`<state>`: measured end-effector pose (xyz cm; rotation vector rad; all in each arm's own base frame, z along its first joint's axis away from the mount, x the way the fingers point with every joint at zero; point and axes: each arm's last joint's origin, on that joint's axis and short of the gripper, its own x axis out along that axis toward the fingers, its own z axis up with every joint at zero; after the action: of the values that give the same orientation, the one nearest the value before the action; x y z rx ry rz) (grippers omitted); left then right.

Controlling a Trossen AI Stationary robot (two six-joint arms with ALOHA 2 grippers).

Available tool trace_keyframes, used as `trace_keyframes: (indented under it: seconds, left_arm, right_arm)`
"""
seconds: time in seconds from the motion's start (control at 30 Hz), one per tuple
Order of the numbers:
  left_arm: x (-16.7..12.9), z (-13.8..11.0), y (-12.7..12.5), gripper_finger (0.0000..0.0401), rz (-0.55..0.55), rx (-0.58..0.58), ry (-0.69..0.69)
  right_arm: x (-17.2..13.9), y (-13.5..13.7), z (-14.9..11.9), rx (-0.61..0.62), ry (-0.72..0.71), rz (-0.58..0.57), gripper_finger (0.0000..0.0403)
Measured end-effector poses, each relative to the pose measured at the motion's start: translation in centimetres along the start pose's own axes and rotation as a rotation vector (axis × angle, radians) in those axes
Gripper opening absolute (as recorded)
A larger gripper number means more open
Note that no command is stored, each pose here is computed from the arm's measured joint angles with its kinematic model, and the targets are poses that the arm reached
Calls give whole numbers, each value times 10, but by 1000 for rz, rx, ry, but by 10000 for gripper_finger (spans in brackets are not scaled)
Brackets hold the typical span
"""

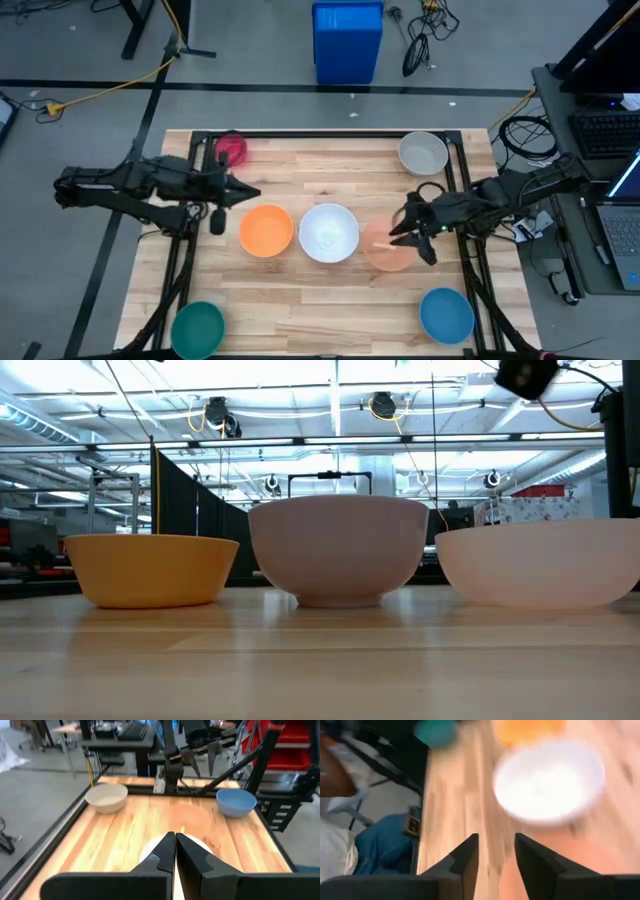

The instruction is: Nest bowls inside each other

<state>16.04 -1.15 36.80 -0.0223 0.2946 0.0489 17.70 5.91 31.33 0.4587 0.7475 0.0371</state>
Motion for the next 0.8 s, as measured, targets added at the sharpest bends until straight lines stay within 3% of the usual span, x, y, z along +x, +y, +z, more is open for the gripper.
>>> trace_keyframes:
  seconds: [0.2, 0.33, 0.57, 0.8]
  left_arm:
    - [20, 1, -2, 0, 25, -9, 2]
    - [29, 2, -3, 0, 26, -8, 6]
    - [41, -2, -5, 0, 28, -2, 40]
    - [45, -4, -5, 0, 29, 0, 58]
  right_arm:
    - [10, -17, -13, 144, 151, -223, 158]
    - [21, -27, -18, 135, 259, -357, 183]
    - [54, -39, -17, 33, 381, -480, 234]
    - [85, -58, -16, -20, 504, -586, 240]
